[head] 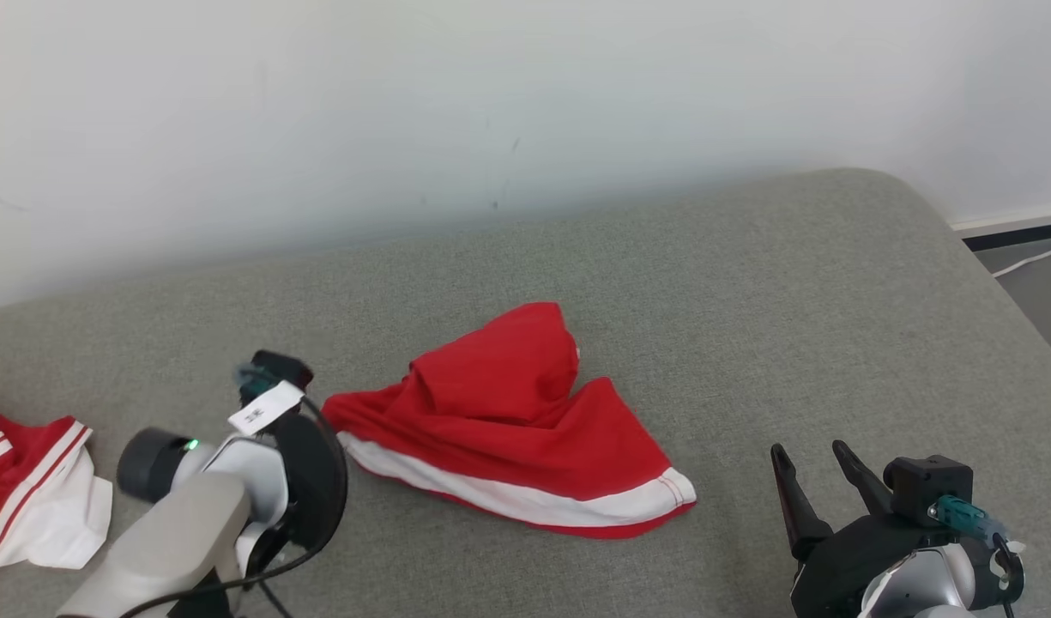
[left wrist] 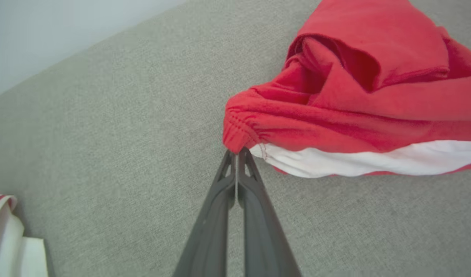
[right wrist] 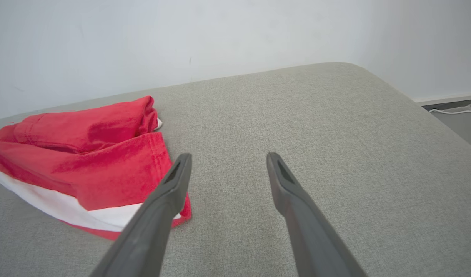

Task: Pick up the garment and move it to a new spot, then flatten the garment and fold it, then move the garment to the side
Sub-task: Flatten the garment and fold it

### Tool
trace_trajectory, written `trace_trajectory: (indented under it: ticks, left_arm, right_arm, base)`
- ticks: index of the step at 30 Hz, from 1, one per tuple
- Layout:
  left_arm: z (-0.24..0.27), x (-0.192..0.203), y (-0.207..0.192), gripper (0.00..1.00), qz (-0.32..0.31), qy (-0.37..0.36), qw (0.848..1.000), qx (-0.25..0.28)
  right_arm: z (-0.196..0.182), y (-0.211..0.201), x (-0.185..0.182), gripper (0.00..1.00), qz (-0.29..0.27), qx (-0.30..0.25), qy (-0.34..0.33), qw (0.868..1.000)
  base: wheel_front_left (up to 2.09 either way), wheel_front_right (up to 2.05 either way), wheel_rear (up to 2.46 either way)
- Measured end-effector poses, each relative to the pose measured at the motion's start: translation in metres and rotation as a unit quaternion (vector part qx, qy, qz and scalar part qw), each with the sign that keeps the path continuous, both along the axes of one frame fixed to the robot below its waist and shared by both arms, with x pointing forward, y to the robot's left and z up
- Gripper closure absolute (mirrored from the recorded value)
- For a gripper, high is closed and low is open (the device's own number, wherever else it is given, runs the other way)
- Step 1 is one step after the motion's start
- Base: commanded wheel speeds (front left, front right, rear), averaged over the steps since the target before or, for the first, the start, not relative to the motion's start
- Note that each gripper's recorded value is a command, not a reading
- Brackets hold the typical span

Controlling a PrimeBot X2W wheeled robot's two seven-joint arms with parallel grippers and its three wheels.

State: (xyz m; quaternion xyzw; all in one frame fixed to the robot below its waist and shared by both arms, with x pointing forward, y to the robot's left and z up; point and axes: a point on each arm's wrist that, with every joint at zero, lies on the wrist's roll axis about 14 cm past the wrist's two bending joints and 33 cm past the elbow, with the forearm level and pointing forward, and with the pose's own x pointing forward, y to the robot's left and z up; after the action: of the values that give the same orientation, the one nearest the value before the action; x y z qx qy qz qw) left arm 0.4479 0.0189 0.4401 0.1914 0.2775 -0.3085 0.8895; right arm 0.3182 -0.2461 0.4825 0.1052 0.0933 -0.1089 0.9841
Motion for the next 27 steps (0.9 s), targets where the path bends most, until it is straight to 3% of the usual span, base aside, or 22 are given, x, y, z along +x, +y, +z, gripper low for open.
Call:
trace_trajectory:
  ticks: [4,5,6,14,18,22,27]
  left_arm:
    - [-0.008,-0.003,0.009,0.97,0.013,0.009,1.000,0.004]
    - [-0.010,-0.004,0.011,0.53,0.016,0.011,1.000,0.006]
    - [-0.011,-0.004,0.012,0.00,0.019,0.011,1.000,0.006]
    - [-0.012,-0.005,0.016,0.00,0.042,0.009,0.999,-0.019]
    - [0.003,0.001,0.012,0.00,0.068,-0.013,0.995,-0.076]
    - [0.039,0.013,0.011,0.00,0.110,-0.066,0.975,-0.182]
    - [0.092,0.019,0.021,0.00,0.146,-0.151,0.929,-0.303]
  right_arm:
    - [0.001,0.001,0.001,0.00,0.002,-0.001,-0.001,1.000]
    - [0.001,0.001,0.001,0.00,0.003,-0.001,0.000,1.000]
    - [0.001,0.001,0.001,0.00,0.003,-0.001,0.001,1.000]
    - [0.000,0.003,0.000,0.00,0.006,-0.002,0.003,1.000]
    - [0.002,-0.002,0.001,0.00,0.001,-0.006,0.001,1.000]
    - [0.004,-0.006,0.003,0.00,-0.002,-0.011,-0.001,1.000]
    - [0.001,-0.002,0.004,0.00,0.003,-0.007,0.003,1.000]
  base:
    - [0.00,0.00,0.00]
    - [0.00,0.00,0.00]
    - [0.00,0.00,0.00]
    - [0.00,0.00,0.00]
    - [0.00,0.00,0.00]
    - [0.00,0.00,0.00]
    - [0.00,0.00,0.00]
